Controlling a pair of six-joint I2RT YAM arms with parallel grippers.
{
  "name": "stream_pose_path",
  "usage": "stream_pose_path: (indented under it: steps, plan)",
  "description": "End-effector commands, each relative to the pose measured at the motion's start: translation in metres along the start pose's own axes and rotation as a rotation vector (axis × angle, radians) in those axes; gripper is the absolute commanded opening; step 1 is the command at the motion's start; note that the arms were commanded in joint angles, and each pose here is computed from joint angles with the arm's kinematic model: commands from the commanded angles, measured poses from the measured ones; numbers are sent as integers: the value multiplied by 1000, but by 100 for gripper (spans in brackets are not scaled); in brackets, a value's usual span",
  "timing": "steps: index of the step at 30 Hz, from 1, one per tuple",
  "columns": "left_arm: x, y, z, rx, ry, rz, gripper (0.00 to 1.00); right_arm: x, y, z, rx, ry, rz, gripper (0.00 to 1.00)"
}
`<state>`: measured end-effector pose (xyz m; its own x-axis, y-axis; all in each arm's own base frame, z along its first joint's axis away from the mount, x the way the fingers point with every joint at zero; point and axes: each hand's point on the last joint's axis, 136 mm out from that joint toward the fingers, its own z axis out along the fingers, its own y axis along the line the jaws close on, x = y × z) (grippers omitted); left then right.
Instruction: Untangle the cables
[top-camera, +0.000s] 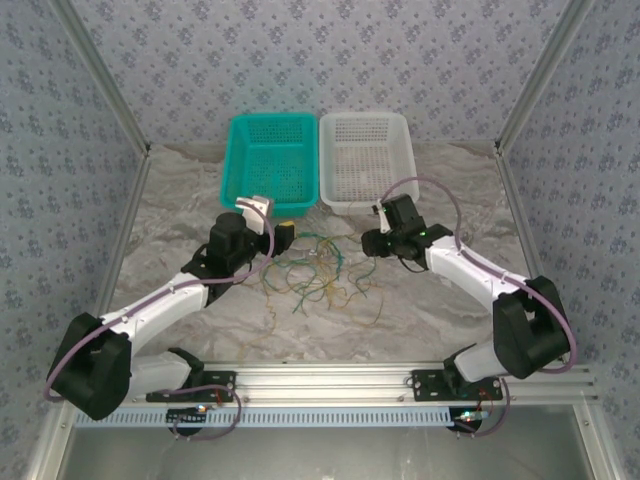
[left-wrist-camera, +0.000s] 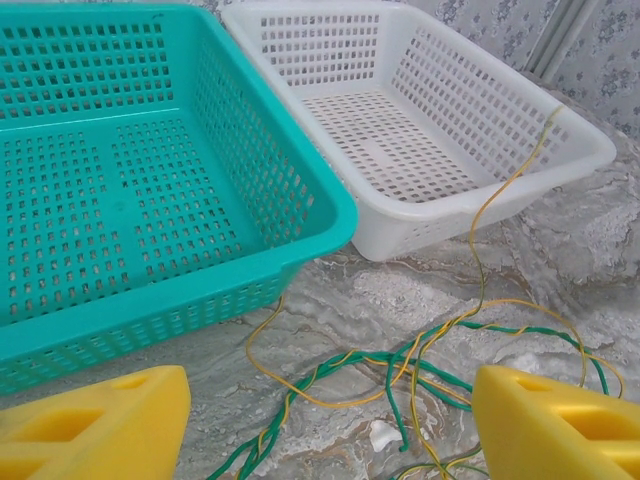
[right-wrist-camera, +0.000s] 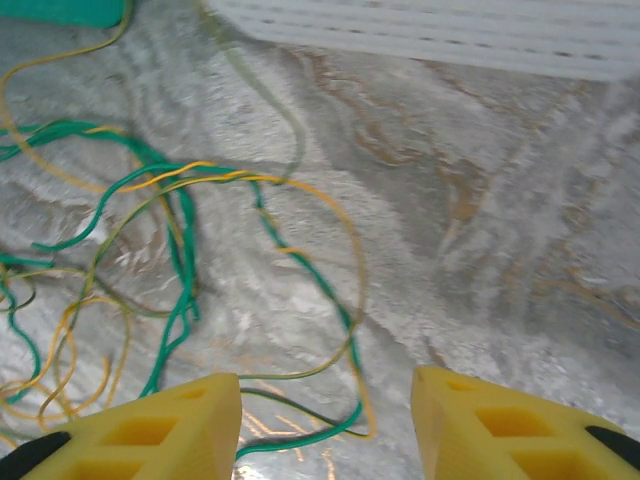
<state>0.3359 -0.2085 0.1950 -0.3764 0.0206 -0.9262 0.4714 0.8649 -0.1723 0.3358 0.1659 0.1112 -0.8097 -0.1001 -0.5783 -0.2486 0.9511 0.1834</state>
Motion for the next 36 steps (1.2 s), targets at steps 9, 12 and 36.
stream_pose_path:
  steps: [9, 12, 36]
  plan:
    - [-3, 2, 6, -5, -17, 8, 75, 52, -13, 39, -8, 216, 169, 47]
    - [-4, -2, 7, 15, -17, 0, 75, 52, -17, 52, 3, 216, 178, 44]
    - [-6, 15, -1, -81, -49, 6, 75, -17, 24, -45, -43, -87, -127, 0]
